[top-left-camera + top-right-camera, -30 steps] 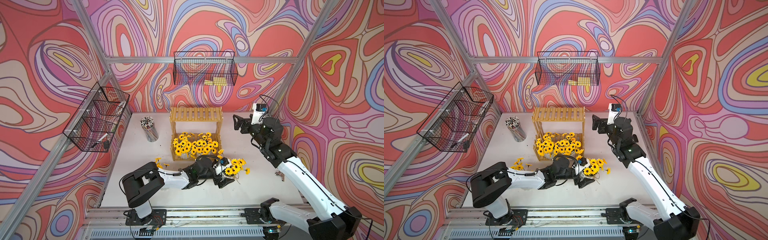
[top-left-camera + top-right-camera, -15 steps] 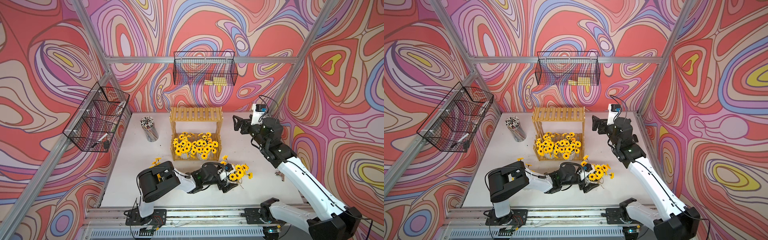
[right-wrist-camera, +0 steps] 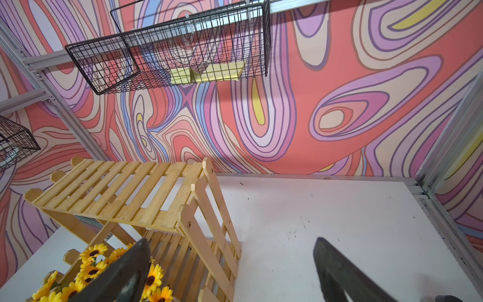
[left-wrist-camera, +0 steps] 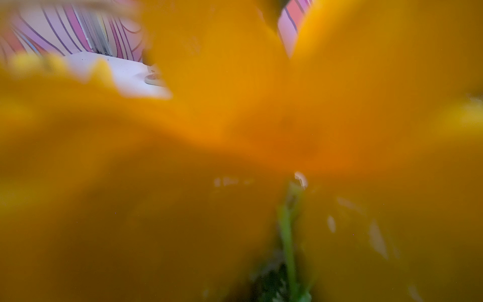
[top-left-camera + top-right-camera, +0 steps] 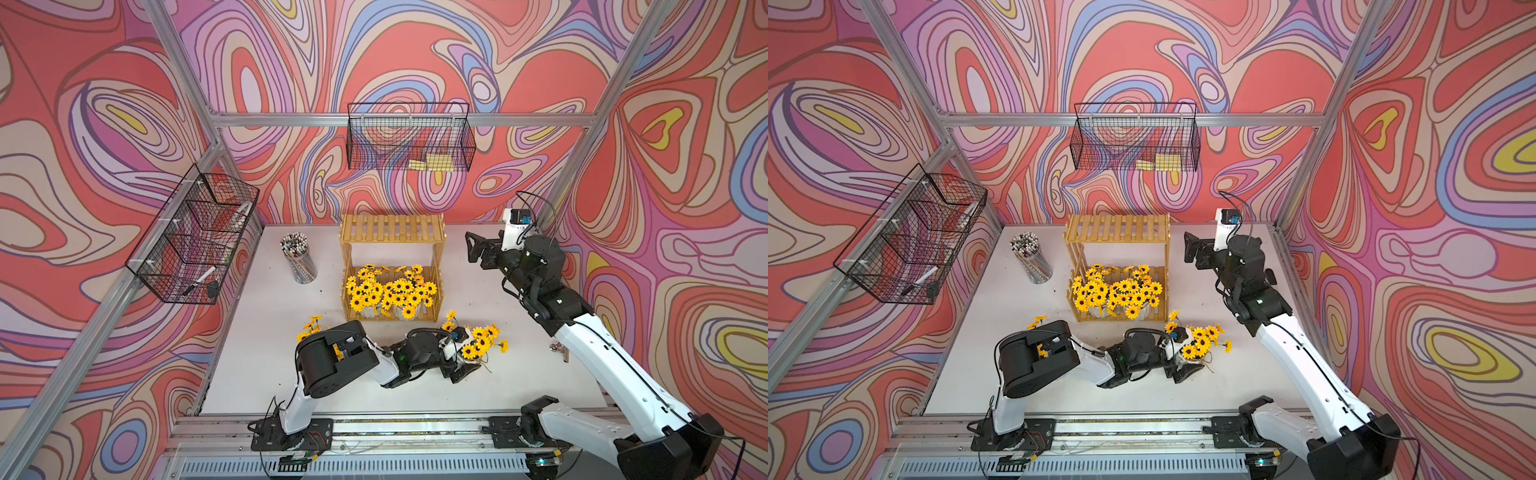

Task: Take the sunflower pots off the shelves
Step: Place the sunflower pot at the center of the board.

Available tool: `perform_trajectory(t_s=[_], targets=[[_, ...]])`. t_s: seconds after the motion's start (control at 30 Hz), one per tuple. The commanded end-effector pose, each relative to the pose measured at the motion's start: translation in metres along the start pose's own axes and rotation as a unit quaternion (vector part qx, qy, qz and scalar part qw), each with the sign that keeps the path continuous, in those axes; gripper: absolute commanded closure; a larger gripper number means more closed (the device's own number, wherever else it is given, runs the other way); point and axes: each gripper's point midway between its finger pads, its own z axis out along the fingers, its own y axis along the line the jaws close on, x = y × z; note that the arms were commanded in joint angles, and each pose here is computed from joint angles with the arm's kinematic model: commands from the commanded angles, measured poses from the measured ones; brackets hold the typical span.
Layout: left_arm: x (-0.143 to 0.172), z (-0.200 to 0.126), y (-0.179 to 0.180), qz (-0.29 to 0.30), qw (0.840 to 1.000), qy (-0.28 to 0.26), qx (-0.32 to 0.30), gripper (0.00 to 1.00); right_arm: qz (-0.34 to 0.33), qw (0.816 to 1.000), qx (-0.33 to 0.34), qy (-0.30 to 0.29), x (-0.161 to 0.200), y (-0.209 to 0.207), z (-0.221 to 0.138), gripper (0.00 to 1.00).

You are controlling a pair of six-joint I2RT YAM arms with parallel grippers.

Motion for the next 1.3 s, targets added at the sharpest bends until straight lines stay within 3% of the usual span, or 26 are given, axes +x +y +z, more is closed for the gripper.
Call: perform_trajectory(t_s=[0.0, 0.67, 0.77, 0.87, 0.93, 1.27], targets=[[-0.051, 0.003, -0.004, 0.013, 0.995, -0.095, 0.004, 1.0, -0.005, 1.0, 0.001, 0.002, 0.0, -0.002, -0.002, 0.02], [-0.028, 0.012, 0.001, 0.005, 0.996, -0.092, -0.004, 0.99, -0.006, 1.0, -0.001, 0.003, 0.0, -0.001, -0.001, 0.02], [-0.023, 0.012, 0.001, 0.004, 0.996, -0.086, -0.004, 0.91, -0.006, 1.0, 0.0, 0.004, 0.001, -0.002, -0.001, 0.02], [-0.019, 0.012, -0.001, 0.003, 0.997, -0.082, -0.002, 0.63, -0.004, 1.0, -0.001, 0.005, 0.001, -0.001, -0.002, 0.02], [-0.016, 0.011, 0.0, 0.005, 0.997, -0.078, -0.004, 0.56, -0.004, 1.0, -0.001, 0.006, 0.002, -0.001, -0.001, 0.02], [-0.006, 0.009, -0.001, 0.012, 0.998, -0.066, -0.006, 0.37, -0.002, 1.0, -0.003, 0.005, 0.002, -0.001, -0.002, 0.02]])
